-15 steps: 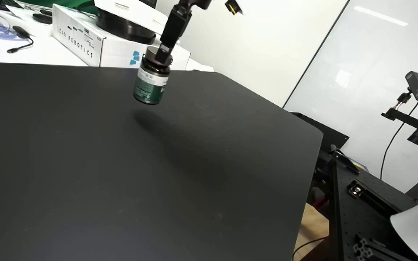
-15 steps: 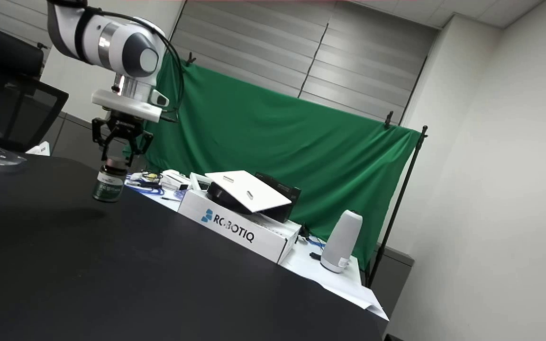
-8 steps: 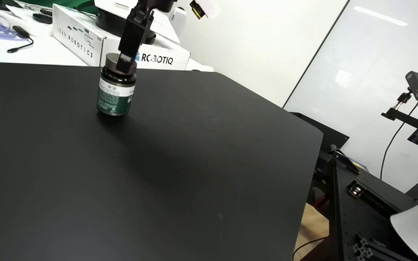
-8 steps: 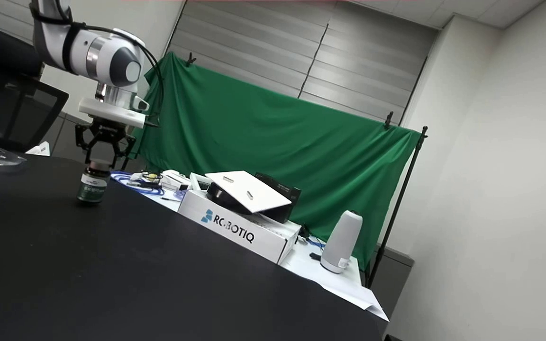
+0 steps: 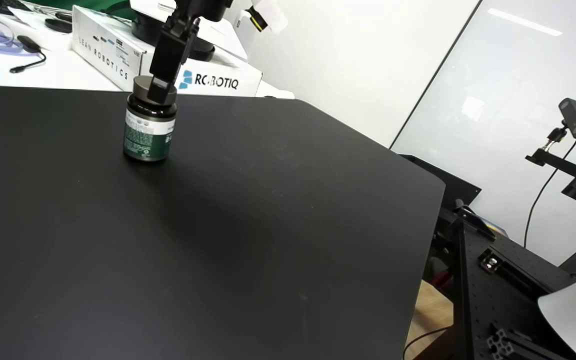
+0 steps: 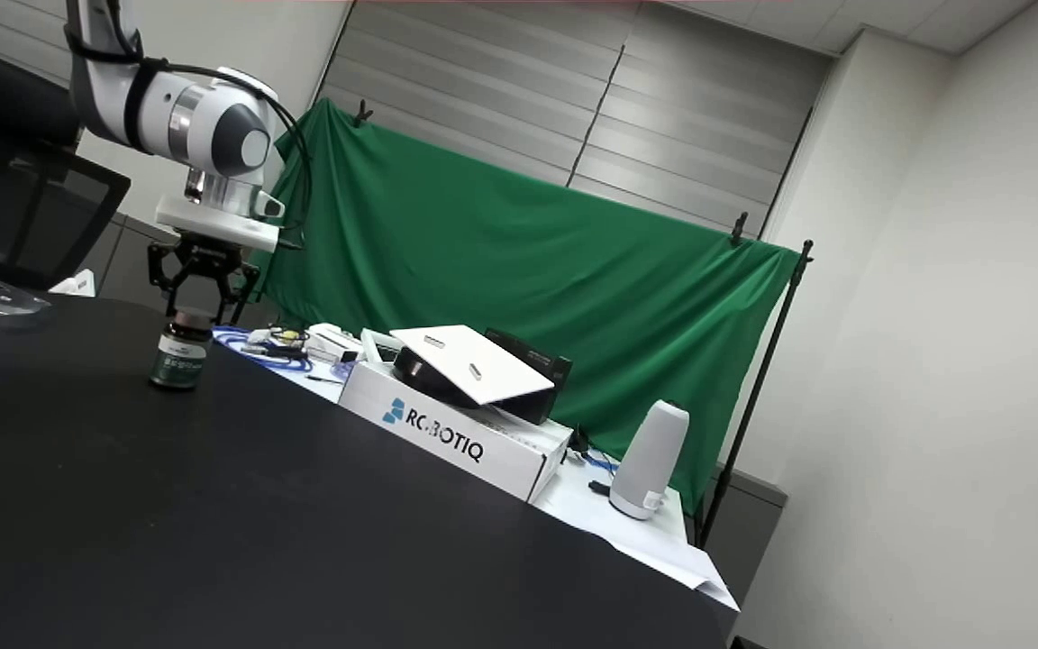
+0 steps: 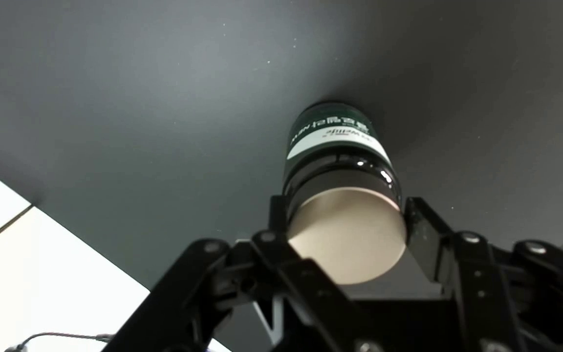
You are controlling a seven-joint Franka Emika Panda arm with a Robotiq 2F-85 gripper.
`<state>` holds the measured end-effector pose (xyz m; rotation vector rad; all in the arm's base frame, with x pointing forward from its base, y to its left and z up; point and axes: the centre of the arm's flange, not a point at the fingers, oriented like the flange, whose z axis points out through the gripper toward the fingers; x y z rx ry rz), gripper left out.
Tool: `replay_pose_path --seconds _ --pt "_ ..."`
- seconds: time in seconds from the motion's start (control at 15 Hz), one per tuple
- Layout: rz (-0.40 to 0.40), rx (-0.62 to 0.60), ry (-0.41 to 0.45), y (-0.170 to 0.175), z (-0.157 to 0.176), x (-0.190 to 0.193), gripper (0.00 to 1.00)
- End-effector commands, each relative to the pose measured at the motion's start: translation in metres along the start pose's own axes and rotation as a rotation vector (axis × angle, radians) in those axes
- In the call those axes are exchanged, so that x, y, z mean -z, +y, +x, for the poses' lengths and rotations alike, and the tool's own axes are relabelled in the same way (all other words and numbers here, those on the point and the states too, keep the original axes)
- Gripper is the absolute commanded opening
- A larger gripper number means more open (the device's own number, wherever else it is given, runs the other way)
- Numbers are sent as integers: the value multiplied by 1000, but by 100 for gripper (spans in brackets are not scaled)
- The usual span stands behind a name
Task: Move the bottle to the left
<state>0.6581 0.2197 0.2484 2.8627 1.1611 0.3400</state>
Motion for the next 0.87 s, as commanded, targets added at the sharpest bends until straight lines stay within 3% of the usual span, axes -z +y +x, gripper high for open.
replay_pose_path --seconds 0.0,0.13,0.47,0.53,0.6,0.8 --pt "-12 -7 20 1 1 32 92" --pt "-29 -8 48 -2 -4 62 100" --pt "-64 -8 89 -10 -35 130 100" --pt "-44 -15 72 -12 -44 132 100" --pt "-64 -1 87 -4 -11 114 100" --pt "-59 -10 72 -8 -30 124 100"
